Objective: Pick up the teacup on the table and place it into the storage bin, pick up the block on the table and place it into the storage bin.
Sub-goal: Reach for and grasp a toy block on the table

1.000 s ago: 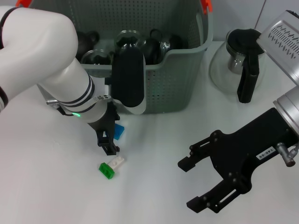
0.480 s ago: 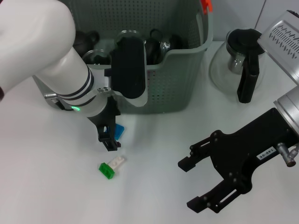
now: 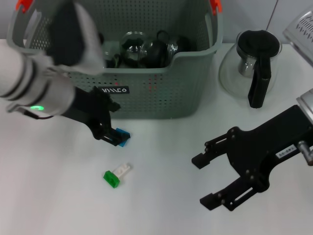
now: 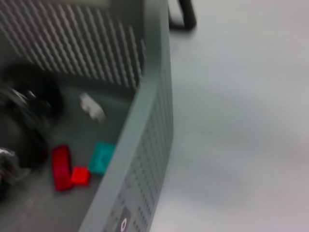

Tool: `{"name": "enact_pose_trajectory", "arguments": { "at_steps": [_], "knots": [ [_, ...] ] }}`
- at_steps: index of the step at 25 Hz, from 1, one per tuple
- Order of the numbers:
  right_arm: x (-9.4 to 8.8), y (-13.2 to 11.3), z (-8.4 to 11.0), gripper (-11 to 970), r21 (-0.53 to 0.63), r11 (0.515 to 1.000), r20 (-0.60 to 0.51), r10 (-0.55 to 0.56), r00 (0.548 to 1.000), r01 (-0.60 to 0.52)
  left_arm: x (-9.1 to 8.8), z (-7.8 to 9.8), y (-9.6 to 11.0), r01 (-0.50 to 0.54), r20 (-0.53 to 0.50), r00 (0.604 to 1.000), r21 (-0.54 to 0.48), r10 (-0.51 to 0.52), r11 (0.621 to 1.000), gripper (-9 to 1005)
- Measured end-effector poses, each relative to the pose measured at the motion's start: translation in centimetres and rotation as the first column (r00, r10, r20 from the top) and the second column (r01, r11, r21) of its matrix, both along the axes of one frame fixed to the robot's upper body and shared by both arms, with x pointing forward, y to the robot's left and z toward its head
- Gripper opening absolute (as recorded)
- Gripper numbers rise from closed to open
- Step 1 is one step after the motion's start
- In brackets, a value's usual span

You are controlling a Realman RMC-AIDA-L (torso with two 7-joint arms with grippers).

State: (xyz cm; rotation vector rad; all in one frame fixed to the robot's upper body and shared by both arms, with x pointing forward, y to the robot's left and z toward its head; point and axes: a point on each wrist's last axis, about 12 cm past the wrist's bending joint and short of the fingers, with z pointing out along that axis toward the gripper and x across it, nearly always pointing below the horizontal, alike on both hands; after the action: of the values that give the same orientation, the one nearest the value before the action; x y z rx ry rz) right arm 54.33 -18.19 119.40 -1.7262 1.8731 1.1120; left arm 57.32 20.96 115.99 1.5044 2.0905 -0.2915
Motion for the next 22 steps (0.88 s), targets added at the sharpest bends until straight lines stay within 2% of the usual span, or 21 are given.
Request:
{"name": "enact_pose_trajectory", "arguments": {
  "at_steps": [3,6,12,17,22],
  "knots": [
    [0.2,-0.4,-0.1,883,-0.005,1.000,0.004,-0.026,1.000,0.026,-1.5,0.5,2.2,-0.040,-0.019,0.999,-0.127,0.037,0.991,861],
    [0.7,-0.5,-0.7,884,-0.029,0.998,0.005,-0.062,0.998,0.062,-3.1,0.2,4.4,-0.082,-0.046,0.996,-0.244,0.073,0.966,833],
    [2.5,1.4,-2.1,882,-0.096,0.989,0.026,-0.108,0.994,0.110,-6.2,-1.2,7.6,-0.133,-0.117,0.989,-0.441,0.091,0.888,801],
    [3.6,3.7,-3.1,882,-0.123,0.984,0.068,-0.119,0.991,0.127,-7.9,-2.0,8.9,-0.154,-0.170,0.982,-0.502,0.077,0.851,819],
    [4.4,6.7,-5.1,882,-0.154,0.976,0.140,-0.135,0.981,0.157,-9.3,-2.2,10.5,-0.148,-0.167,0.984,-0.542,0.067,0.827,868]
  ]
}}
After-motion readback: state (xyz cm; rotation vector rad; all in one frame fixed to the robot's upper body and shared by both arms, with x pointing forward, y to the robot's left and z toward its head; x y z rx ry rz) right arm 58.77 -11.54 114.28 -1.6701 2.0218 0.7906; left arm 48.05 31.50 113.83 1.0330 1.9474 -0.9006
